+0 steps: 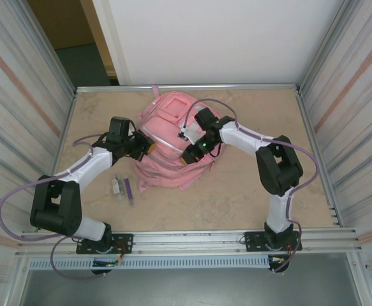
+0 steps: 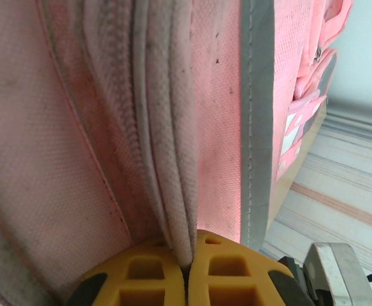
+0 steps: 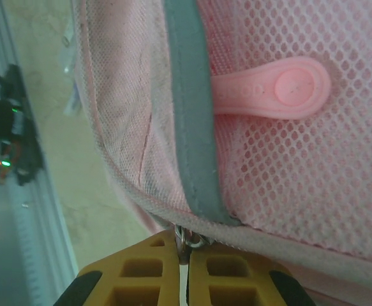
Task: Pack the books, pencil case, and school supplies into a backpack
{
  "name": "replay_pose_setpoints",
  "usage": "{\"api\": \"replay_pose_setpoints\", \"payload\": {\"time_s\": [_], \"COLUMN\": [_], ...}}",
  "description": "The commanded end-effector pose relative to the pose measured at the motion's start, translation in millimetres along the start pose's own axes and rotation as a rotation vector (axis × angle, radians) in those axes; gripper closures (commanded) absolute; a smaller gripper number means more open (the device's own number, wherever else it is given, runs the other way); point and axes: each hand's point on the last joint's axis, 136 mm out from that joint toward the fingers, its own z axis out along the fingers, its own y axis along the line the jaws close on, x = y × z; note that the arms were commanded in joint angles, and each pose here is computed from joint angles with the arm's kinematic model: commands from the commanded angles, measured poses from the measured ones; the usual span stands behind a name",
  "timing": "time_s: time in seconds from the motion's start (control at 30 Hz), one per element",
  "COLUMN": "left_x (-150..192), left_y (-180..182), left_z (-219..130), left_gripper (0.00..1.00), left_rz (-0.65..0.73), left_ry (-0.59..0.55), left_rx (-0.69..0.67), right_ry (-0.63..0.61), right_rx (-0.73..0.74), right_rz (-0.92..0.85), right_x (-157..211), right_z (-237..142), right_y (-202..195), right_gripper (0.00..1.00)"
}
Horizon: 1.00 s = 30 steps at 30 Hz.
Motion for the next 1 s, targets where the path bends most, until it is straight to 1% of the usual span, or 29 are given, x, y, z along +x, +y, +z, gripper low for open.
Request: {"api": "replay_pose_setpoints", "payload": {"time_s": [0.0, 0.07, 0.17, 0.23, 0.3, 0.37, 0.43, 0.47, 0.53, 0.6, 0.7, 0.8, 0.87, 0.97], "left_x": [15.3, 17.5, 22.2, 25.0, 25.5, 25.7, 25.8, 25.2, 24.2, 23.4, 26.7, 40.6, 56.3, 79.6], "left_y": [-19.8, -18.8, -18.5, -16.4, -13.0, -13.0, -16.2, -18.2, -24.4, -31.0, -35.5, -34.3, -32.6, -21.7], "left_z": [6.5, 11.9, 19.7, 24.8, 28.2, 29.5, 28.4, 26.9, 20.8, 10.8, -7.7, -19.6, -21.7, -16.4], "left_gripper": [0.95, 0.94, 0.92, 0.91, 0.89, 0.86, 0.79, 0.74, 0.65, 0.60, 0.58, 0.57, 0.57, 0.57], "left_rz": [0.047, 0.039, 0.041, 0.055, 0.051, 0.059, 0.107, 0.141, 0.234, 0.328, 0.495, 0.642, 0.726, 0.845], "left_ry": [0.038, 0.043, 0.055, 0.066, 0.071, 0.075, 0.078, 0.077, 0.074, 0.065, 0.034, 0.016, 0.033, 0.059], "left_rx": [0.068, 0.068, 0.065, 0.051, 0.042, 0.044, 0.046, 0.046, 0.047, 0.047, 0.033, 0.028, 0.032, -0.005], "right_ry": [0.039, 0.034, 0.029, 0.000, -0.027, -0.064, -0.113, -0.126, -0.135, -0.133, -0.130, -0.150, -0.197, -0.279], "right_rx": [-0.245, -0.254, -0.286, -0.277, -0.258, -0.230, -0.255, -0.269, -0.272, -0.243, -0.154, -0.047, 0.038, 0.183], "right_rz": [0.117, 0.169, 0.215, 0.271, 0.335, 0.390, 0.427, 0.444, 0.465, 0.453, 0.393, 0.378, 0.408, 0.539], "right_x": [-8.3, -15.5, -22.4, -29.0, -34.8, -37.9, -40.9, -40.5, -36.0, -28.0, -10.9, 2.3, 7.7, 13.2], "right_z": [11.7, 18.1, 26.2, 30.9, 31.1, 32.8, 33.0, 32.4, 27.3, 20.4, 8.6, -10.6, -25.8, -48.2], "right_y": [56.4, 57.6, 64.0, 60.1, 53.9, 45.7, 45.7, 46.2, 46.7, 47.4, 45.5, 36.9, 22.2, -14.2], "right_gripper": [0.92, 0.92, 0.87, 0.85, 0.81, 0.77, 0.75, 0.74, 0.68, 0.64, 0.58, 0.53, 0.50, 0.47]}}
